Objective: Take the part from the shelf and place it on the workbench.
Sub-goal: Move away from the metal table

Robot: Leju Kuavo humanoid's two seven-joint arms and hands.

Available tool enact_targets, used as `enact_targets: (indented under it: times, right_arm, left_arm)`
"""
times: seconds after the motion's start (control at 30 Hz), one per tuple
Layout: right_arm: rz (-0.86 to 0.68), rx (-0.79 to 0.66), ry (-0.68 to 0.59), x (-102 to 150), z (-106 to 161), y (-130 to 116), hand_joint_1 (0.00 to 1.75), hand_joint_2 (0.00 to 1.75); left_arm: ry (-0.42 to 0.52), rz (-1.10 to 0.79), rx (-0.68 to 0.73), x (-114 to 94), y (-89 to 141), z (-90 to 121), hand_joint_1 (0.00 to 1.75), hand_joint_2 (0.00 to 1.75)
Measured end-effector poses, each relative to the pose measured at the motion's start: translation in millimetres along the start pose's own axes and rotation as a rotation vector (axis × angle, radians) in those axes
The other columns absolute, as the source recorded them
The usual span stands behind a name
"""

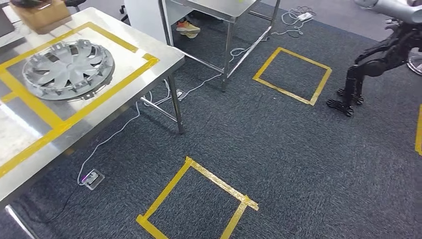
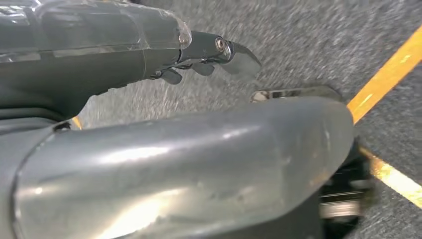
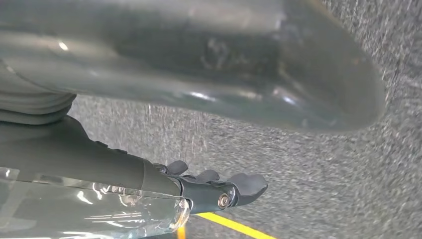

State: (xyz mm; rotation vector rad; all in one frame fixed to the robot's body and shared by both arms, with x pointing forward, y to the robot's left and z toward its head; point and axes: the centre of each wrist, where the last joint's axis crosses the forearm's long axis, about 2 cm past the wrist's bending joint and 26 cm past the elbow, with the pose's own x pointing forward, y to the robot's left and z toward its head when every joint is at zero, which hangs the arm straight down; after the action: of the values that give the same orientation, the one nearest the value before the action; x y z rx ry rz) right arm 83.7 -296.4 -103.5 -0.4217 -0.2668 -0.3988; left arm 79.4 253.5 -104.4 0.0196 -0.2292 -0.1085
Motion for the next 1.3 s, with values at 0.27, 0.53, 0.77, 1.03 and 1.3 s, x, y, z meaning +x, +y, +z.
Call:
enact_targets:
  times: [0.27,0.53,0.77,1.03,1.3]
  right_arm:
    - [0.007,0.003,-0.005,2.0,0.5,1.8,0.0,0.0]
    - [0.011,-0.002,0.0,-1.3,-0.1,-0.8,0.0,0.0]
    - [0.011,-0.006,-0.003,0.2,-1.1,-2.4,0.0,0.0]
    - [0.01,-0.004,-0.004,1.0,-0.9,-1.7,0.0,0.0]
    - [0.008,0.0,-0.006,2.4,0.0,0.9,0.0,0.0]
  left_arm:
    - [0.005,-0.002,0.005,-0.9,2.6,-0.2,0.0,0.0]
    - [0.004,-0.003,0.005,-0.1,2.4,-0.2,0.0,0.0]
    - [-0.002,-0.003,0.001,2.6,1.3,-0.2,0.0,0.0]
    - [0.004,-0.003,0.004,0.5,2.4,-0.2,0.0,0.0]
    - [0.006,-0.003,0.007,-0.5,3.7,-0.3,0.0,0.0]
